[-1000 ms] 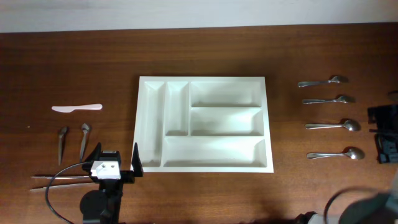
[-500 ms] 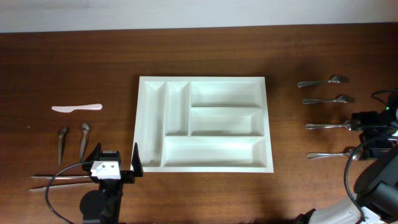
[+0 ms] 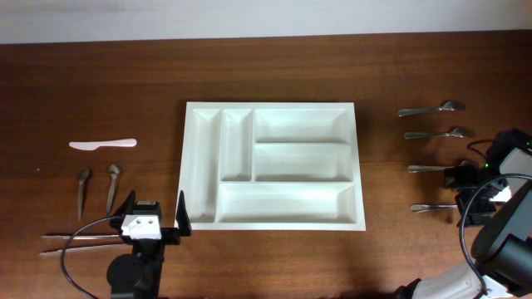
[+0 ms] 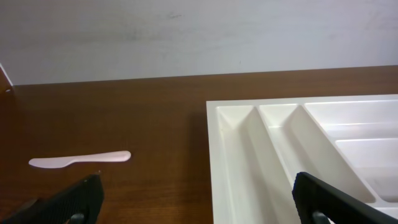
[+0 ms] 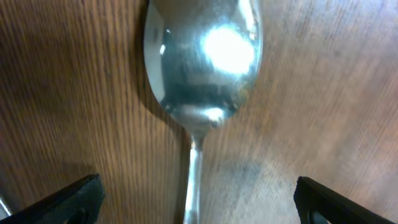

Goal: Pack container
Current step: 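Move the right gripper over the metal spoons on the right, then lower the right gripper and grasp the top metal spoon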

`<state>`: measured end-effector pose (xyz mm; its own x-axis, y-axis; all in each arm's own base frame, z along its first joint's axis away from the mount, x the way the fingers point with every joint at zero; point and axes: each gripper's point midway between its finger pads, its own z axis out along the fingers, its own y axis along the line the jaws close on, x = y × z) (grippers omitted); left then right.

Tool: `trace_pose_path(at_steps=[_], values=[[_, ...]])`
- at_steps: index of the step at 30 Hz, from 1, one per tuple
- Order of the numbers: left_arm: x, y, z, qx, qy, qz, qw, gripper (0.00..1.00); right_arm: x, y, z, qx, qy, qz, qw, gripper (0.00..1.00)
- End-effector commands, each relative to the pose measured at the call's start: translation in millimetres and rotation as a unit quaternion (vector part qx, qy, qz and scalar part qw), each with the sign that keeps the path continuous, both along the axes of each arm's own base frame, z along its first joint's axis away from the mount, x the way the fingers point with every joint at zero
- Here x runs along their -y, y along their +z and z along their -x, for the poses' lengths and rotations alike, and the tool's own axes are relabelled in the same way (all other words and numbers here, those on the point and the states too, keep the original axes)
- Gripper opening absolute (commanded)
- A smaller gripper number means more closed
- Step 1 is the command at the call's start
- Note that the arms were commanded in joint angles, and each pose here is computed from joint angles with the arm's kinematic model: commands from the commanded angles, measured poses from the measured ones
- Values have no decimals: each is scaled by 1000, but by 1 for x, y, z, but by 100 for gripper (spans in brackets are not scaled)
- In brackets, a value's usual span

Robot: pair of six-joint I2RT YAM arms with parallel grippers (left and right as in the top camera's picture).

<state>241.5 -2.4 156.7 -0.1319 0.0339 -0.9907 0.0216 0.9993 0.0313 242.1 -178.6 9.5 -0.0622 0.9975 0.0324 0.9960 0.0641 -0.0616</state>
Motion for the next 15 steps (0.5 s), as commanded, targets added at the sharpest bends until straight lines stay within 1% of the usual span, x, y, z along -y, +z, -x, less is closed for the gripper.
trace_pose_path(at_steps=[1,6,10,15], values=[[-2,-2,0,1,4,-8,1000,99,-3,-5,-1,8,9,1,1000,99],[-2,-2,0,1,4,-8,1000,99,-7,-14,-5,28,10,-6,1000,99],[-2,-2,0,1,4,-8,1000,99,-6,-19,-12,49,44,-3,998,99],[-2,-2,0,1,4,-8,1000,99,-9,-25,-8,47,47,-4,998,99]])
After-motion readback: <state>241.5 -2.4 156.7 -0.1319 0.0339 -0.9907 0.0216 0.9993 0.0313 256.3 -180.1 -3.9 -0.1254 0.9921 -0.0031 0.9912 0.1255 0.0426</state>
